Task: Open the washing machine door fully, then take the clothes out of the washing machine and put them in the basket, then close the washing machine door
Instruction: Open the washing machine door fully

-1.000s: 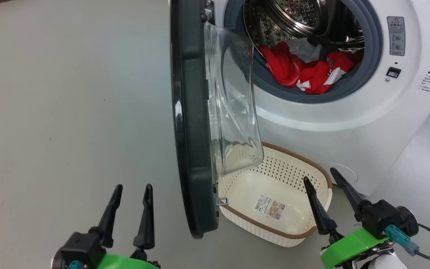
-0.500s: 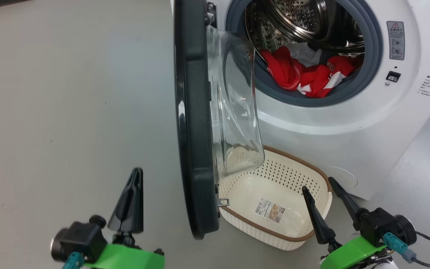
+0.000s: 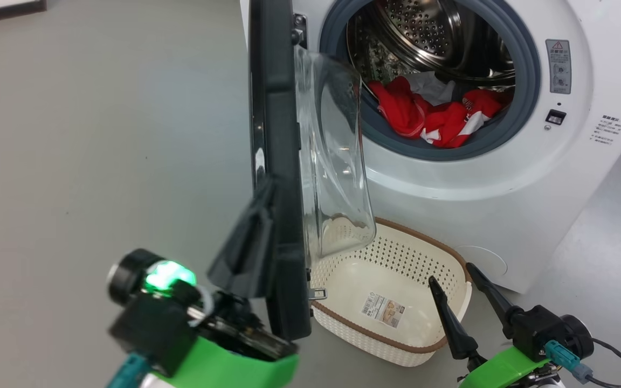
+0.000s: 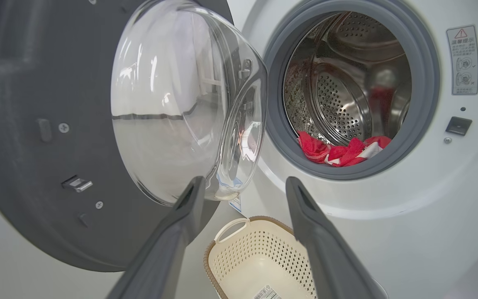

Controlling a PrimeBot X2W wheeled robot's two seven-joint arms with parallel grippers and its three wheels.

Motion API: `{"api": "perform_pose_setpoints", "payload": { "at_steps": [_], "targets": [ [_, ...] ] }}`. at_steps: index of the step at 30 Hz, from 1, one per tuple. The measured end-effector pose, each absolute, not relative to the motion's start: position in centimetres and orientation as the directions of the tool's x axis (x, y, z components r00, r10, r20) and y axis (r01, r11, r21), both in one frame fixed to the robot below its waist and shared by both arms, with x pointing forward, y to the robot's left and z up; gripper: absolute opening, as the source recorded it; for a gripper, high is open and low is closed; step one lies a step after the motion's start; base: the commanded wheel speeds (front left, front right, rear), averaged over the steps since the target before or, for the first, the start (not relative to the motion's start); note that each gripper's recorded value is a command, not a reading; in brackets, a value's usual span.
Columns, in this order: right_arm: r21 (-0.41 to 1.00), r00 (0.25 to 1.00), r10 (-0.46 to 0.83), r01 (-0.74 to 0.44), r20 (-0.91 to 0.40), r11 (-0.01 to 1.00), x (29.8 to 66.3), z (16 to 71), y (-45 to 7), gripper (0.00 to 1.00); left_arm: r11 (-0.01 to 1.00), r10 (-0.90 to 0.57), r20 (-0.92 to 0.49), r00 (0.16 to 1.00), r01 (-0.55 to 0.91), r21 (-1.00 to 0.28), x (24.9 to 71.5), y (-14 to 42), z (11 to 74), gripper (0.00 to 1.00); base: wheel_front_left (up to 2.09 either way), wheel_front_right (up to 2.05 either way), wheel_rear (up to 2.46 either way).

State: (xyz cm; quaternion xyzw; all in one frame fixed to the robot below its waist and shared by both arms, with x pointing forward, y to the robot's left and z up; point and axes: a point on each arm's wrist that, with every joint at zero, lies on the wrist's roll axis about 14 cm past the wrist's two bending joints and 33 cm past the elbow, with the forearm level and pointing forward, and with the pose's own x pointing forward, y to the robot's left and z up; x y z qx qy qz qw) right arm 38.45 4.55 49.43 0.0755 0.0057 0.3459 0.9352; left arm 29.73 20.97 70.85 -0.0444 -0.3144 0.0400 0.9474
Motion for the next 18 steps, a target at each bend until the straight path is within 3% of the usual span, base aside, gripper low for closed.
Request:
{"api": "perform_pose_setpoints", "payload": {
  "at_steps": [7, 18],
  "targets": [
    [0.146, 0.770, 0.637, -0.635, 0.037, 0.759, 38.5, 49.3, 4.0, 1.00, 0.988, -0.064, 0.497, 0.865, 0.125, -0.090, 31.4, 15.3, 68.7, 0.00, 0.00, 0.00, 0.00],
    [0.153, 0.777, 0.629, -0.625, 0.027, 0.765, 38.6, 48.8, 3.7, 1.00, 0.980, -0.083, 0.257, 0.963, 0.126, -0.156, 33.7, 14.6, 61.5, 0.00, 0.00, 0.00, 0.00]
  ]
}}
